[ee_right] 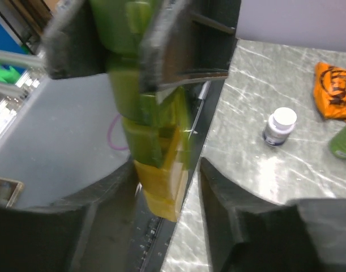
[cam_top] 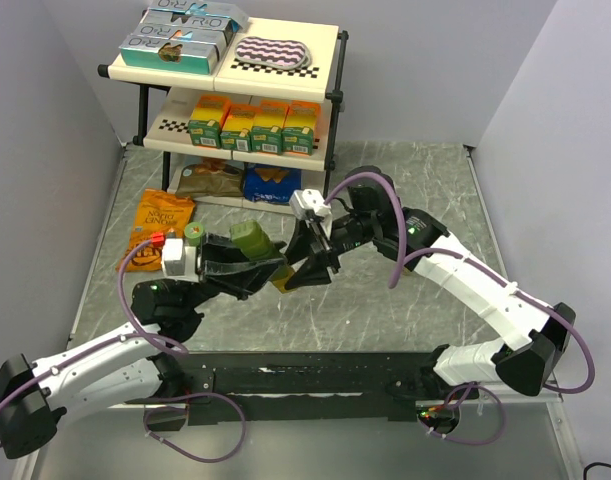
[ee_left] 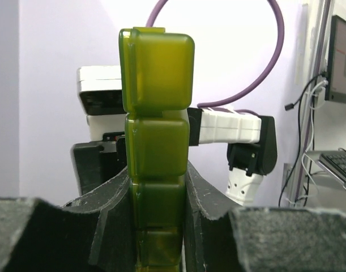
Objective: Sort the pills into containers
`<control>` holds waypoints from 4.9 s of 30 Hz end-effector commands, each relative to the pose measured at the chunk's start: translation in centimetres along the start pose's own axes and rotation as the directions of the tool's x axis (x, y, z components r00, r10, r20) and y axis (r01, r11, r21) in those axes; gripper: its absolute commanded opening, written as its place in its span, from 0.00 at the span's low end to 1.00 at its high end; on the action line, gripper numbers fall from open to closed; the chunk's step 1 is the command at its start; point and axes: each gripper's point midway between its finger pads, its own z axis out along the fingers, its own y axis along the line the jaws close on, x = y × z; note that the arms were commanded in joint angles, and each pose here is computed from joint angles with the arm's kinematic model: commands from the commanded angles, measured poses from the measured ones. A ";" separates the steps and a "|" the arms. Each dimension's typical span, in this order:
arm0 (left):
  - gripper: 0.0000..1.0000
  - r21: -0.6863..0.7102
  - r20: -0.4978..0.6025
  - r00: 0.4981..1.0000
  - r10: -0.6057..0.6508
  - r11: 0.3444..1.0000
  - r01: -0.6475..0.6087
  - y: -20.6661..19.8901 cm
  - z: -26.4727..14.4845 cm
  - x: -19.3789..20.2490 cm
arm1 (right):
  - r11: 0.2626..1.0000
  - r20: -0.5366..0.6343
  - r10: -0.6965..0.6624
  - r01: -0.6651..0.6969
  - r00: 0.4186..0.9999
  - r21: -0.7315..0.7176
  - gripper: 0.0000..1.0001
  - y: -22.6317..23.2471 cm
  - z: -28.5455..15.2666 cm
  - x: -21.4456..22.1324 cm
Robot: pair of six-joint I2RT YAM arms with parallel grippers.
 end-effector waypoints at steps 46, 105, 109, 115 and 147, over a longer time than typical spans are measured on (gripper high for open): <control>0.99 -0.765 -0.139 0.960 -0.243 0.641 0.051 7.8 -7.8 -2.2 | 0.732 -0.583 -0.214 0.524 0.784 0.436 0.09 -6.7 -10.1 5.6; 0.08 -0.679 -0.591 0.154 -0.792 0.591 0.434 5.3 -7.5 13.7 | 0.737 -0.741 -0.315 0.645 0.593 0.203 0.09 -4.8 -9.8 10.1; 0.01 -0.655 -0.629 0.157 -0.761 0.628 0.419 4.8 -7.8 14.1 | 0.756 -0.720 -0.311 0.621 0.620 0.208 0.12 -4.6 -9.3 10.2; 0.01 -0.649 -0.687 0.216 -0.694 0.719 0.247 6.0 -9.3 16.5 | 0.775 -0.702 -0.283 0.587 0.654 0.234 0.34 -4.8 -8.7 10.9; 0.04 -0.375 -0.891 0.412 -0.191 0.821 -0.431 15.7 -17.1 32.2 | 0.797 -0.209 0.055 0.084 0.976 0.598 0.93 -4.5 -14.0 11.7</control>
